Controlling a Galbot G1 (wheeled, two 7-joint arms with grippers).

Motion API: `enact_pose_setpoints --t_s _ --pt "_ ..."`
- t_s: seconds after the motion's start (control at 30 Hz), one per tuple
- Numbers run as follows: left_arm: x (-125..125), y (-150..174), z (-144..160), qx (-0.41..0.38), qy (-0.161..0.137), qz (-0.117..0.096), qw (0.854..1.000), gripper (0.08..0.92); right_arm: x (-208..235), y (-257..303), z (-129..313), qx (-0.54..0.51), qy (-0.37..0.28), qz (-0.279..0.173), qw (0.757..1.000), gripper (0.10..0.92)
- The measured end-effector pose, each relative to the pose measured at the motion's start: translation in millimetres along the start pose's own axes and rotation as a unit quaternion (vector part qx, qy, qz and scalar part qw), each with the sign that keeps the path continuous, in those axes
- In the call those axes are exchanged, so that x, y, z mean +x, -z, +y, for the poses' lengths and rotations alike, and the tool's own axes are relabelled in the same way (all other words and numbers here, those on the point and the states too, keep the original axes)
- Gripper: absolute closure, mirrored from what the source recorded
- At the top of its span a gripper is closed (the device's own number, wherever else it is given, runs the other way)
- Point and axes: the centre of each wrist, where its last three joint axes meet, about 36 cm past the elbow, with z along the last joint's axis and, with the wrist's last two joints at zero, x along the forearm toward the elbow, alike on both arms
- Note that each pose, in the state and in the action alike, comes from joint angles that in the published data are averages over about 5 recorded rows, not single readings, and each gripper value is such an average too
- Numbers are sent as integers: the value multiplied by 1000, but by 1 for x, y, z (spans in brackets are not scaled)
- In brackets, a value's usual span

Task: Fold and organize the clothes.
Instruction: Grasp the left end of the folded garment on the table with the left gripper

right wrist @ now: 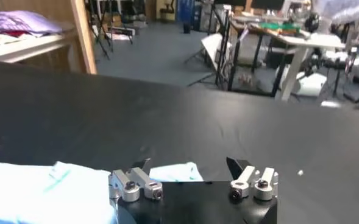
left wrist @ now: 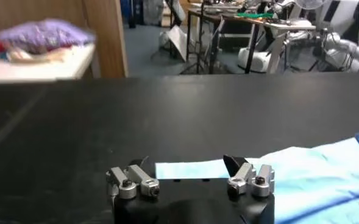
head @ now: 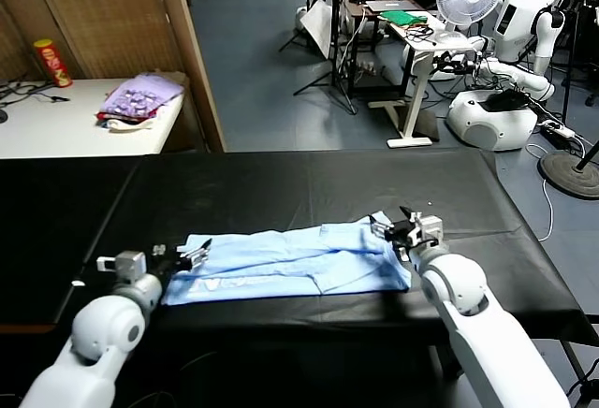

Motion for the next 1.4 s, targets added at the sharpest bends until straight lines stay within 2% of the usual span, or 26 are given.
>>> enact_pose_setpoints --t_s 0.13,0.37,0.4,0.5,0.6,0.67,0.77,0.9,1.03,1.13,1.23,1.4 --pt "-14 -3 7 9 5 6 1000 373 -9 -5 4 -8 1 3 1000 445" --pt "-24 -11 17 4 32 0 999 770 -19 -15 16 -16 -22 -18 999 826" --pt "-25 -12 16 1 37 -5 999 814 -21 -17 19 -16 -28 -23 999 861" --pt "-29 -15 15 -23 65 -28 997 876 -26 -21 26 -19 -40 -38 998 899" --pt "-35 -19 11 -55 92 -50 993 875 -30 -24 30 -23 -37 -47 998 900" --pt "-40 -21 9 -67 102 -57 991 868 -30 -26 31 -26 -30 -50 998 892" --pt "-44 -23 8 -75 102 -59 990 780 -26 -27 30 -25 -21 -54 998 837" --pt "-45 -21 10 -82 97 -63 990 566 -15 -24 24 -19 -17 -62 998 647" --pt "-38 -17 14 -80 96 -67 990 338 1 -21 18 -17 -17 -71 997 413" --pt "-31 -15 16 -71 97 -67 991 231 15 -18 16 -20 -15 -81 996 281" --pt "-20 -17 14 -45 96 -62 992 205 27 -15 16 -24 -9 -89 996 232" --pt "0 -29 9 0 93 -51 994 201 38 -9 21 -26 3 -98 995 224"
